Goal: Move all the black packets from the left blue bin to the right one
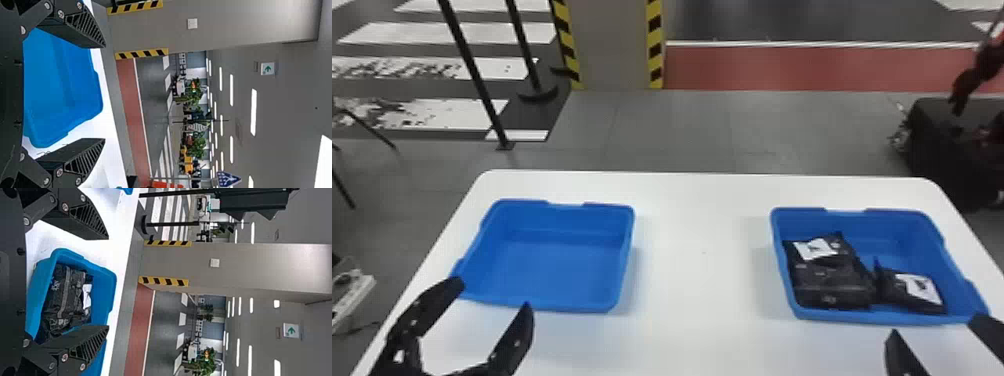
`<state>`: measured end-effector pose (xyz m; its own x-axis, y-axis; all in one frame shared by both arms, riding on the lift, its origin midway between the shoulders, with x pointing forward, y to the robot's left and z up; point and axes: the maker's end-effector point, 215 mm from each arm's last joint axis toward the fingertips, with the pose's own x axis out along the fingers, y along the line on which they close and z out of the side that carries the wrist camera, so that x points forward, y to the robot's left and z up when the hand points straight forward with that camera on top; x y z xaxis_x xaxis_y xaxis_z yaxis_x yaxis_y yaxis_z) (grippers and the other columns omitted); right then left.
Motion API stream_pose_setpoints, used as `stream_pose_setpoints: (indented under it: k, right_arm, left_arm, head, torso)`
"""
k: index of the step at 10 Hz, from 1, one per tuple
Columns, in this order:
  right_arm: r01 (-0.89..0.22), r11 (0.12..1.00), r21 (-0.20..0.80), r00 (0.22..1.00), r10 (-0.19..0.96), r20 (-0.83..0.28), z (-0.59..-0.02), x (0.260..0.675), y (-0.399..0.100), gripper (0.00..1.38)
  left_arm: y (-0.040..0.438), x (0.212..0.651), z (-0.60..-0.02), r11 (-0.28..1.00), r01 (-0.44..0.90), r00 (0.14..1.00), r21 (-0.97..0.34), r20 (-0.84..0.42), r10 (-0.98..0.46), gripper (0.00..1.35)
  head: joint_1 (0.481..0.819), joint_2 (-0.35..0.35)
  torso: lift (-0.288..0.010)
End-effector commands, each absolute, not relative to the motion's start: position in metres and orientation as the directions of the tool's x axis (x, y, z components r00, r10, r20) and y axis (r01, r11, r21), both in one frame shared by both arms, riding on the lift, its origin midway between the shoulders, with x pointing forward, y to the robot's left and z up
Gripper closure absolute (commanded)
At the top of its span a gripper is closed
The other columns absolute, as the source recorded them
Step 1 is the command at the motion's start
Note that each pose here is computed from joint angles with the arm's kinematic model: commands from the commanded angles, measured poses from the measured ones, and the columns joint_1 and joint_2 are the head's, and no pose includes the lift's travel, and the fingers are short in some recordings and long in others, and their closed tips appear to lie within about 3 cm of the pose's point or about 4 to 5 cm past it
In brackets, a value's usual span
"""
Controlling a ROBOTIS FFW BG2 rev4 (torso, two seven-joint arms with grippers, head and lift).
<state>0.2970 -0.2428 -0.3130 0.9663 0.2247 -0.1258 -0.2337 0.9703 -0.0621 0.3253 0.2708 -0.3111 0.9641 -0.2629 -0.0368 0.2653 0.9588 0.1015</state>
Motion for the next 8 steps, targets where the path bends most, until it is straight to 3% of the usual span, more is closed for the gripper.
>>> stream_pose_setpoints:
  k: [1, 8]
  right_arm:
    - [-0.232, 0.971, -0.061, 0.967, 0.224, -0.118, -0.3113, 0.2990, -0.2431, 0.24]
    - [-0.235, 0.971, -0.051, 0.968, 0.229, -0.100, -0.3058, 0.3017, -0.2400, 0.24]
  left_arm:
    - [0.2712, 0.3234, -0.3174, 0.961, 0.263, 0.964, 0.088, -0.051, -0.260, 0.19]
    - [0.2736, 0.3237, -0.3215, 0.964, 0.256, 0.966, 0.069, -0.051, -0.253, 0.19]
  head:
    - [0.695, 0.053]
    - [0.695, 0.061]
  torso:
    - [-0.110]
    - [-0.110]
